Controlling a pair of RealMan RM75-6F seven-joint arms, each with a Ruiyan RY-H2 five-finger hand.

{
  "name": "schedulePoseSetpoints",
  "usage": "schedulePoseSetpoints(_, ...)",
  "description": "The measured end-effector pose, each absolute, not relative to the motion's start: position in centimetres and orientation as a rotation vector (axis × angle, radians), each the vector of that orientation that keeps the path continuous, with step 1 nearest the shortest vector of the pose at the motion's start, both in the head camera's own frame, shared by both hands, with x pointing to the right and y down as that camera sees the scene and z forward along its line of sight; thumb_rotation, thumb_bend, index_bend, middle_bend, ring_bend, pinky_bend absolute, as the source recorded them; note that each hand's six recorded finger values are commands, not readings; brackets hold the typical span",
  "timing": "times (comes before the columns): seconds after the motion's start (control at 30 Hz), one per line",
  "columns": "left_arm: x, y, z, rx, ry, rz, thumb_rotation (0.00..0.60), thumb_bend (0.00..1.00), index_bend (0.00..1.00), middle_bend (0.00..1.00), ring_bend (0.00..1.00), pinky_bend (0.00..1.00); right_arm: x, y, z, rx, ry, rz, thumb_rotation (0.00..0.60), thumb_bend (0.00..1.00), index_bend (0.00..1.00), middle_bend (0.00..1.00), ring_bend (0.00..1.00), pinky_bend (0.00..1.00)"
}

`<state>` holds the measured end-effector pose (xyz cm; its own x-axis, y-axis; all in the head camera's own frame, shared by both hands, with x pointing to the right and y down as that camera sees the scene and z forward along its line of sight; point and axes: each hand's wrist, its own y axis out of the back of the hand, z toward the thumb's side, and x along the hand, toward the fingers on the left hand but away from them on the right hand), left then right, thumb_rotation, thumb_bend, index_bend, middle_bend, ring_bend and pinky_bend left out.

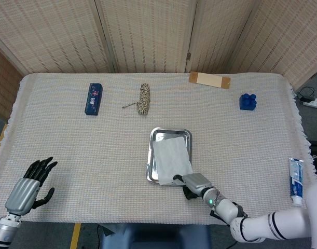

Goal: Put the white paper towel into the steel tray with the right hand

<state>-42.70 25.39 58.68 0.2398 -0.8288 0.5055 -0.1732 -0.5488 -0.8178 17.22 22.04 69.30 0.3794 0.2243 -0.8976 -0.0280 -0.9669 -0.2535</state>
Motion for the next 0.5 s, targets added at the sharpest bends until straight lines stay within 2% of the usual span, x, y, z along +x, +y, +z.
schedulePoseSetpoints(0.5, -42.6, 25.4, 58.4, -1.895, 0.922, -1.320, 0.600, 0.53, 0.00, 0.00, 0.00, 0.00, 15.3, 21.4, 70.2, -2.435, -0.277, 1.577, 0.600, 1.00, 0.17, 1.00, 1.00, 1.00)
